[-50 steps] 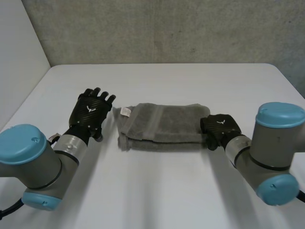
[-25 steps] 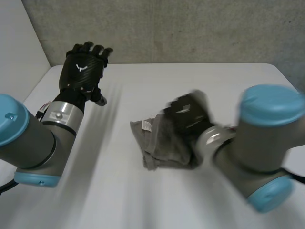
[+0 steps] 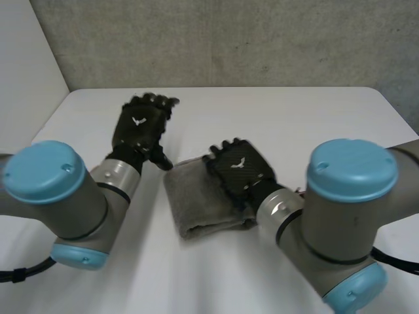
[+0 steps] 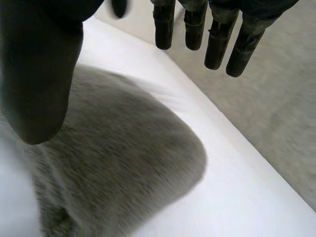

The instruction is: Fold the towel.

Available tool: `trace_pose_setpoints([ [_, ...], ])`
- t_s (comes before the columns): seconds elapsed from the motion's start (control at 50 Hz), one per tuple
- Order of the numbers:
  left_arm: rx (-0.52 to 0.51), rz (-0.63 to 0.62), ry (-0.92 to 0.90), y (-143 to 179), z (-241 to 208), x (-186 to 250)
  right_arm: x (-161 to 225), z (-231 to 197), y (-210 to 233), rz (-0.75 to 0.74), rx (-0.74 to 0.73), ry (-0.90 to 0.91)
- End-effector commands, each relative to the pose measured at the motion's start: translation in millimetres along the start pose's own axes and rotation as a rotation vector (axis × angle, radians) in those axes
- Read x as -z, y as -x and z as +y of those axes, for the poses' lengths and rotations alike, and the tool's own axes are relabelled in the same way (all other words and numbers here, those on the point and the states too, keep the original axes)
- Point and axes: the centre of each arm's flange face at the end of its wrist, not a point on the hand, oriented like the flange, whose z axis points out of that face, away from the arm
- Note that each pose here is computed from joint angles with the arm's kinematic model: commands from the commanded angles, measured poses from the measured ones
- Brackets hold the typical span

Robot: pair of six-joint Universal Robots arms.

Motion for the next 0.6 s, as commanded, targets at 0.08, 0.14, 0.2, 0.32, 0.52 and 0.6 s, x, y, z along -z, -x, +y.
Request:
trace_pose_setpoints([
  [0.08,0.001,0.071,0.233,-20,35,23,-9,5,-16,0.043,-0.062,-0.005],
  [0.14,0.000,0.088,0.296,-24,42,31,-18,21,-10,0.029,-0.064,0.041],
  [0.2,-0.001,0.095,0.314,-26,46,33,-27,38,-5,0.014,-0.070,0.089],
  [0.32,-0.011,0.127,0.324,-37,51,36,-33,50,-4,0.002,-0.078,0.143],
  [0.52,-0.004,0.108,0.138,-30,-19,27,-11,-5,-26,0.056,-0.080,0.008],
  [0.6,0.002,0.086,0.058,-21,-52,26,12,-46,-48,0.126,-0.142,-0.121],
])
